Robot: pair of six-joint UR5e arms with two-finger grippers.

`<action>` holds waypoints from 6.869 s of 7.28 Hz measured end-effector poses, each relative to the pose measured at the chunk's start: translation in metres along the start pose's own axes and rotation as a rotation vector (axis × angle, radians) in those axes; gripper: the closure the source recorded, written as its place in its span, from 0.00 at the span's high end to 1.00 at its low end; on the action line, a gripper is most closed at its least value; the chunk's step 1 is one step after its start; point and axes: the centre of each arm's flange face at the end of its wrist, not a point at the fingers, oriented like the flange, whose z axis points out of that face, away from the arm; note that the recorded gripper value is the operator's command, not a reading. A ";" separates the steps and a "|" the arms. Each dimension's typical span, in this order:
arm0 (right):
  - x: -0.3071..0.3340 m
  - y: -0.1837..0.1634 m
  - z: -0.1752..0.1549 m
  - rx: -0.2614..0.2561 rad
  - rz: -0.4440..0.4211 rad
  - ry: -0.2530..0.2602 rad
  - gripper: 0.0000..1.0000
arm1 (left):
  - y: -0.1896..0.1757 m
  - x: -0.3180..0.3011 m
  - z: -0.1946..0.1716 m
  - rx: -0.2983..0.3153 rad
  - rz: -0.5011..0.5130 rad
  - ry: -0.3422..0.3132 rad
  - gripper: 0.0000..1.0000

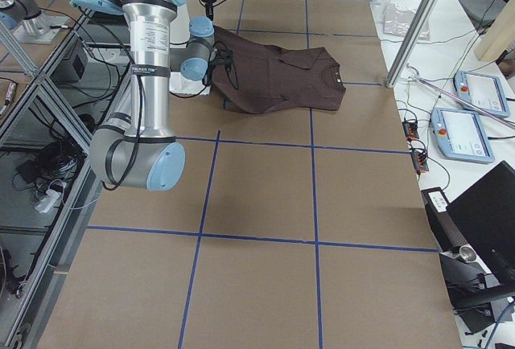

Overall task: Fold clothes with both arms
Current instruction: 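Lift the hem with both grippers and carry it toward the collar, then lay the hem down near the collar with both grippers, then open both grippers and draw the right gripper back toward the robot, then grasp the folded shirt's side edge with the right gripper and pull it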

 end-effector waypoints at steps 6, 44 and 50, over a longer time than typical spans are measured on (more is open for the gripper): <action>0.003 -0.107 -0.023 0.228 -0.045 0.000 0.00 | -0.129 0.013 -0.047 0.258 0.120 0.045 0.00; 0.011 -0.293 0.118 0.272 0.114 0.092 0.62 | -0.472 0.061 0.032 0.612 0.317 0.162 1.00; 0.003 -0.289 0.110 0.274 0.098 0.071 0.00 | -0.472 0.053 0.037 0.610 0.322 0.152 1.00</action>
